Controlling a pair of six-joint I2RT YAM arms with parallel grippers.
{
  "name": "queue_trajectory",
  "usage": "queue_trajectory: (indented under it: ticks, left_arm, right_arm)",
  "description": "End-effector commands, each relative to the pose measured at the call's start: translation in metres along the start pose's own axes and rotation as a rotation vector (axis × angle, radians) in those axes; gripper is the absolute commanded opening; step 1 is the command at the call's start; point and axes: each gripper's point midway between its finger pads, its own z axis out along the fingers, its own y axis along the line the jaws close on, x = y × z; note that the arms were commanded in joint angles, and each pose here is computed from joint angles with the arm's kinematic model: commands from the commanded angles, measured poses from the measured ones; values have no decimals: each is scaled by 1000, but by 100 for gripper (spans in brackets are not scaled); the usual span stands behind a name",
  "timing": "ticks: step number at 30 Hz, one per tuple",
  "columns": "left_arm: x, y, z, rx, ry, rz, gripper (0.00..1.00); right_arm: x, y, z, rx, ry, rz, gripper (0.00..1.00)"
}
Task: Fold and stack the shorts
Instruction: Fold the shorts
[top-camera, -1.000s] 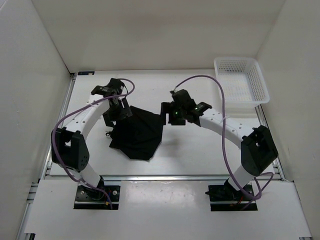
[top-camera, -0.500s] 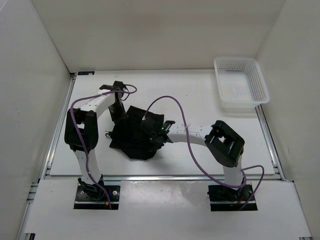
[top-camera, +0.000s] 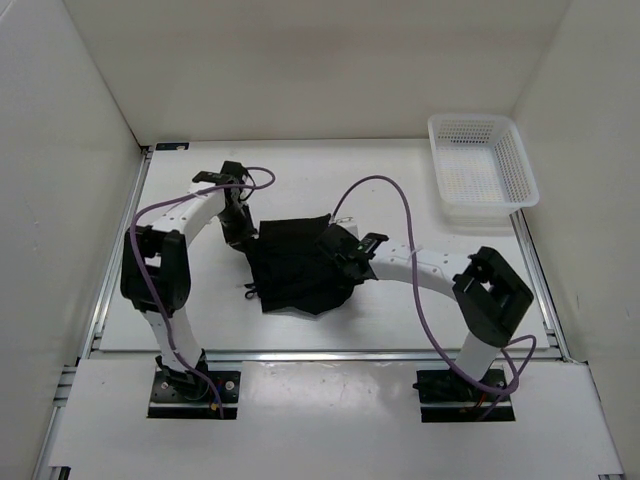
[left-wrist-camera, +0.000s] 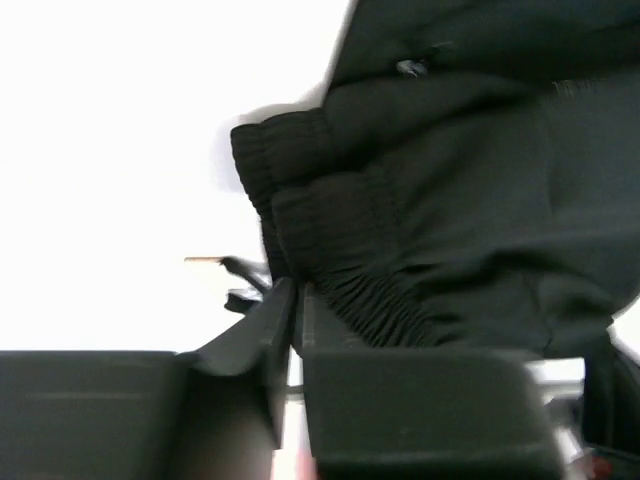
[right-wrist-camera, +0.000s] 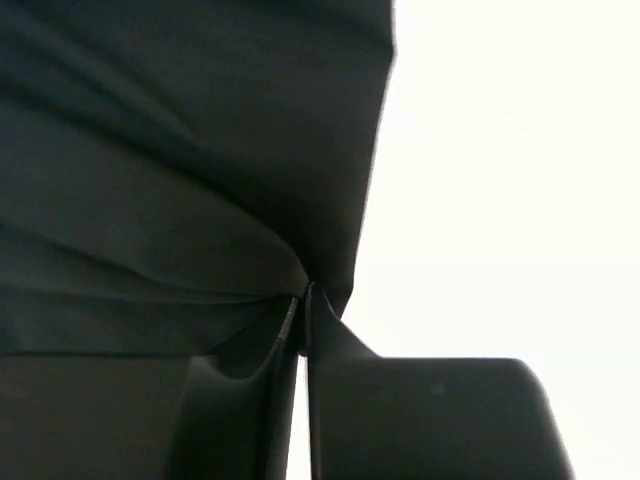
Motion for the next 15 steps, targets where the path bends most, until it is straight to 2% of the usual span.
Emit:
queue_trajectory:
  ticks: [1, 2, 3, 4, 5, 7, 10, 13, 15]
  left_arm:
    - [3, -12, -28, 99, -58, 22, 25]
    - [3, -12, -28, 99, -59, 37, 46]
    - [4, -10, -21, 87, -38, 35, 47]
    - [-1, -13, -22, 92, -47, 47, 47]
    - [-6, -15, -21, 97, -57, 48, 49]
    - [-17, -19, -20, 90, -74, 49, 49]
    - [-27, -21, -11, 74, -70, 47, 41]
    - [-38, -24, -10, 67, -81, 56, 34]
    - [-41, -29, -10, 84, -79, 57, 34]
  right_arm:
    - [0, -36, -15, 122, -41, -37, 29]
    - [-6, -34, -18, 108, -63, -44, 42]
    - [-7, -35, -20, 101, -74, -50, 54]
    - [-16, -28, -31, 52, -112, -51, 74]
    - [-18, -26, -36, 31, -122, -45, 79]
    - [-26, -17, -53, -33, -162, -44, 82]
    - [-39, -4, -79, -128, -207, -22, 82]
    - [-52, 23, -97, -273, -227, -4, 72]
    - [-56, 41, -99, -334, -216, -7, 74]
